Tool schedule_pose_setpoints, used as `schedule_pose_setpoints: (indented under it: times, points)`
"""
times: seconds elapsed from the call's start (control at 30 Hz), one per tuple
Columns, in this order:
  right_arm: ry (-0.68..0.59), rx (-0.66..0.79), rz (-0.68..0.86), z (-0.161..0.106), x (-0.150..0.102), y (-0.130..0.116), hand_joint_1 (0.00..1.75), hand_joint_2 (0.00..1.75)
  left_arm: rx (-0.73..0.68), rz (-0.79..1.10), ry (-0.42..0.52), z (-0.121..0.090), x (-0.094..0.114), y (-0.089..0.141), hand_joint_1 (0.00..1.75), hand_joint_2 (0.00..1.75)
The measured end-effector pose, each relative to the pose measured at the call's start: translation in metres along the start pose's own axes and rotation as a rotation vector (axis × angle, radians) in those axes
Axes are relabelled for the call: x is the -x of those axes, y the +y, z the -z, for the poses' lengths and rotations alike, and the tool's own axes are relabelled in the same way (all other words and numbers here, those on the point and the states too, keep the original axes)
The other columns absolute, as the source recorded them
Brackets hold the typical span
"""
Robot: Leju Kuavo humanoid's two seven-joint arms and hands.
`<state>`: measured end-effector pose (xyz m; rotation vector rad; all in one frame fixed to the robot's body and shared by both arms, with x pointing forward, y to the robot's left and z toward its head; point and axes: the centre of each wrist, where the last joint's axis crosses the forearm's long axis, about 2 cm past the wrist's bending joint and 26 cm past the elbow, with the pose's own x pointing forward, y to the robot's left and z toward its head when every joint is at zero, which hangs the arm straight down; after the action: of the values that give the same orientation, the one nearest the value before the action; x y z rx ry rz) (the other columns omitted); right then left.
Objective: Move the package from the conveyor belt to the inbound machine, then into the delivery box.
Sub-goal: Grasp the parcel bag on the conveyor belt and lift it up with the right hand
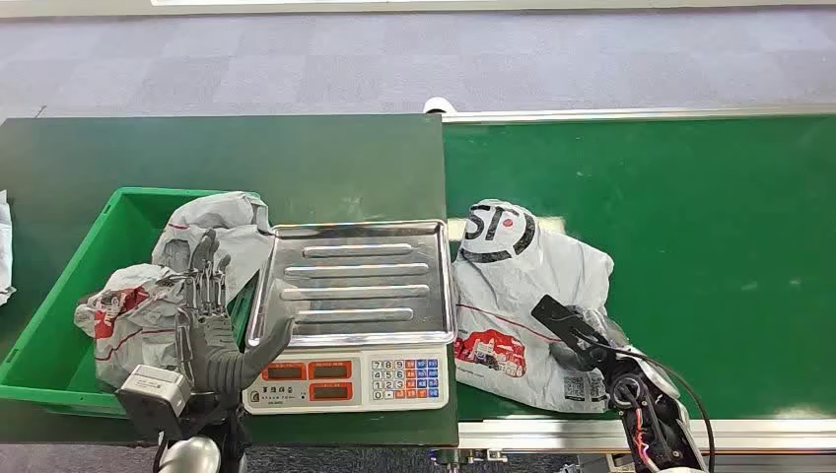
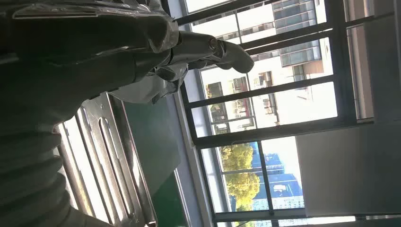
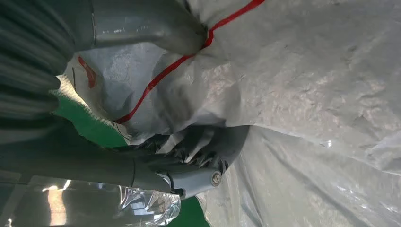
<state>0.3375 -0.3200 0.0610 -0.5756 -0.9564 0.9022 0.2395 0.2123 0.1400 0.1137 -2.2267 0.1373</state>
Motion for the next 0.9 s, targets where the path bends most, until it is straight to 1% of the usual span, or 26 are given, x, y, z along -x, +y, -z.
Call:
schedule_pose_setpoints:
  times: [0.23,0.3,0.37,0.47,0.57,0.73,0.9]
  points:
    - [0.001,-0.015,-0.004,0.005,0.000,-0.004,1.75,1.75,0.001,-0.001,0.001,0.001,0.001,0.000,0.00,1.75]
    - [-0.019,0.005,0.022,0.005,0.000,-0.004,1.75,1.75,-0.002,-0.003,0.003,0.000,0.001,0.000,0.00,1.75]
    - [-0.072,0.056,0.091,0.002,-0.002,-0.006,1.75,1.75,-0.008,-0.006,0.008,-0.004,-0.001,0.002,0.00,1.75]
    - [-0.188,0.218,0.254,-0.008,-0.011,-0.015,1.75,1.75,-0.026,-0.007,0.007,-0.011,-0.005,0.005,0.00,1.75]
    - [-0.273,0.398,0.349,-0.020,-0.020,-0.030,1.75,1.75,-0.041,-0.005,-0.003,-0.015,-0.008,0.008,0.00,1.75]
    - [-0.386,0.646,0.392,-0.045,-0.023,-0.041,1.75,1.75,-0.061,-0.006,-0.015,-0.018,-0.009,0.009,0.00,1.75]
    - [-0.476,0.892,0.357,-0.067,-0.027,-0.046,1.75,1.75,-0.074,-0.003,-0.033,-0.018,-0.009,0.010,0.00,1.75]
